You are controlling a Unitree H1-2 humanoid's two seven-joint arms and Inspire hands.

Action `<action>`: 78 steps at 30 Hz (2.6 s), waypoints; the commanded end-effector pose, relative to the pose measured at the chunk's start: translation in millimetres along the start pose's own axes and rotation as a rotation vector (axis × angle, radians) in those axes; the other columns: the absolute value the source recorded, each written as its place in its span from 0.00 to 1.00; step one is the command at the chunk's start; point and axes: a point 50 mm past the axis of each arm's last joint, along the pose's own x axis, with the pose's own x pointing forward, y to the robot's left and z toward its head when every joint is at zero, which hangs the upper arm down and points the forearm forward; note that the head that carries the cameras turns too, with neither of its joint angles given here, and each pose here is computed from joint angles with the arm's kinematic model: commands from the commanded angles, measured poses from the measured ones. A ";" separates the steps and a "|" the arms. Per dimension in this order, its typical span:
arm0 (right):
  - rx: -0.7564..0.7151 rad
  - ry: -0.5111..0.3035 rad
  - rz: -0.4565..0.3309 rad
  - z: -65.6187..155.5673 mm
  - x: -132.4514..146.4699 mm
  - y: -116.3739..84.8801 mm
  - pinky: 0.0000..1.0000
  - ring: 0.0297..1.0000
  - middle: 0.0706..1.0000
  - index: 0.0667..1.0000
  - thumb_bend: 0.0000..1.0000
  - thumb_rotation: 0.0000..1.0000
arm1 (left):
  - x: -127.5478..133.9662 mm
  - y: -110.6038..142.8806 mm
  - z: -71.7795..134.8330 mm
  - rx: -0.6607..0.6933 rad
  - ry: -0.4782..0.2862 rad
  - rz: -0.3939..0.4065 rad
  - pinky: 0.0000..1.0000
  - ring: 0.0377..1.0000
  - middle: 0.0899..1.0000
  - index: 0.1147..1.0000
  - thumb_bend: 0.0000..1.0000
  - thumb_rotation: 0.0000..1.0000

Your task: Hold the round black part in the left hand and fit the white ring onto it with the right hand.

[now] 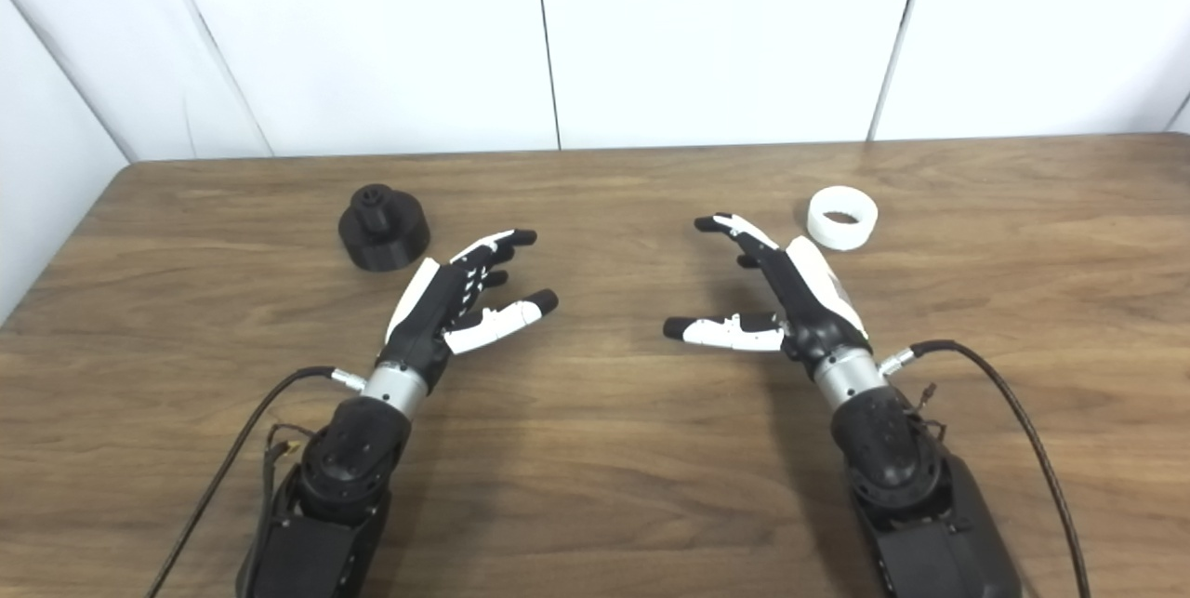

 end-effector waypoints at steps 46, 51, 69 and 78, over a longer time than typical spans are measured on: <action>-0.011 -0.104 -0.048 18.7 15.6 -20.5 0.84 0.91 0.92 0.84 0.87 0.41 | -1.3 120.9 32.6 0.744 -0.083 0.454 0.90 1.00 1.00 0.80 0.96 0.45; -0.010 -0.097 -0.045 18.0 15.0 -20.5 0.83 0.91 0.92 0.84 0.86 0.40 | 4.4 132.2 13.5 0.776 -0.026 0.580 0.97 1.00 1.00 0.84 0.98 0.44; 0.002 -0.092 -0.045 16.9 12.3 -19.3 0.82 0.91 0.93 0.84 0.86 0.39 | 32.5 171.4 -20.5 0.792 0.150 0.570 0.96 1.00 1.00 0.89 1.00 0.51; 0.000 -0.090 -0.050 16.8 10.8 -20.4 0.84 0.92 0.93 0.84 0.87 0.40 | 44.6 172.9 -22.5 0.751 0.203 0.466 0.97 1.00 1.00 0.85 1.00 0.52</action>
